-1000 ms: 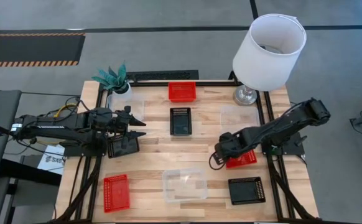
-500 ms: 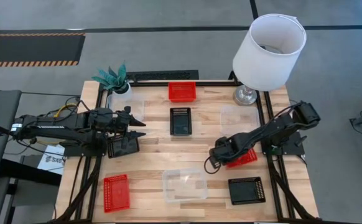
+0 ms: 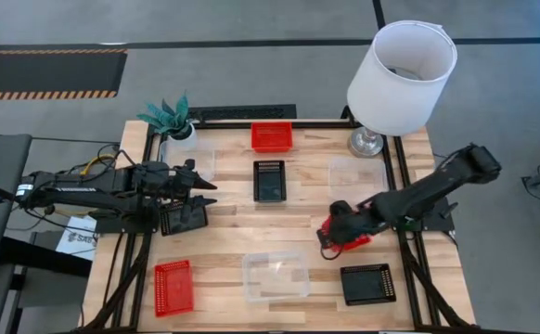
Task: Stack baskets by color
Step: Stack the middle red bin on top of the top red bin
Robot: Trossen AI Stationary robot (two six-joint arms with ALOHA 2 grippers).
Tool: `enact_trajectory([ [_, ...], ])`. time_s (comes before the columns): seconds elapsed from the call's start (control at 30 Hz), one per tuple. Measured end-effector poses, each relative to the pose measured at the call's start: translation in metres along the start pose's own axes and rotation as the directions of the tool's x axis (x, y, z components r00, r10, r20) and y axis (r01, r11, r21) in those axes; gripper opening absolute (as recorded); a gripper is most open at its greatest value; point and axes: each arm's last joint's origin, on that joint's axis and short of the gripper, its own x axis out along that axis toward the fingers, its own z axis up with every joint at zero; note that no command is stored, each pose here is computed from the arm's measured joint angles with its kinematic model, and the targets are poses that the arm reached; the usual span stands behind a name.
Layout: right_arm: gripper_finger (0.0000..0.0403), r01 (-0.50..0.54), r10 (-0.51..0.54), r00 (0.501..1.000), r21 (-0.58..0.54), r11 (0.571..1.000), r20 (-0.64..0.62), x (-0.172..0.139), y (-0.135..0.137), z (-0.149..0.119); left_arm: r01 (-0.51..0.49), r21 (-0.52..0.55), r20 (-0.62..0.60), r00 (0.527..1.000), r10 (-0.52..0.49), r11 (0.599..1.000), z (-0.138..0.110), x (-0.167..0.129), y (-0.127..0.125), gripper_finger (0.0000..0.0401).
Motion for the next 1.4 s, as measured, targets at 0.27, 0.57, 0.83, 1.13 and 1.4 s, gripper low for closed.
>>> enact_trajectory([
  [0.27,0.0006,-0.222,0.401,0.891,-0.565,0.795,0.213,-0.07,0.055,0.016,0.003,0.015,0.043,0.999,-0.003,1.0,0.004,0.0,0.0,0.019],
  [0.57,0.0003,0.25,0.473,0.856,-0.968,-0.023,0.21,-0.078,0.073,0.072,0.005,-0.032,0.043,0.999,-0.003,0.999,0.004,0.0,0.0,0.019],
  [0.83,0.0004,0.439,0.39,0.887,-0.712,-0.548,0.247,-0.065,0.051,0.148,-0.056,-0.067,0.051,0.997,0.06,0.996,0.004,0.0,0.001,0.019],
  [1.13,0.0005,0.419,0.247,0.888,-0.462,-0.781,0.388,-0.042,0.034,0.227,-0.103,-0.074,0.087,0.99,0.109,0.992,0.007,-0.001,0.002,0.019],
  [1.4,0.0005,0.217,0.063,0.881,-0.282,-0.935,0.469,-0.019,0.044,0.283,-0.141,-0.081,0.106,0.983,0.149,0.987,0.009,-0.001,0.004,0.019],
])
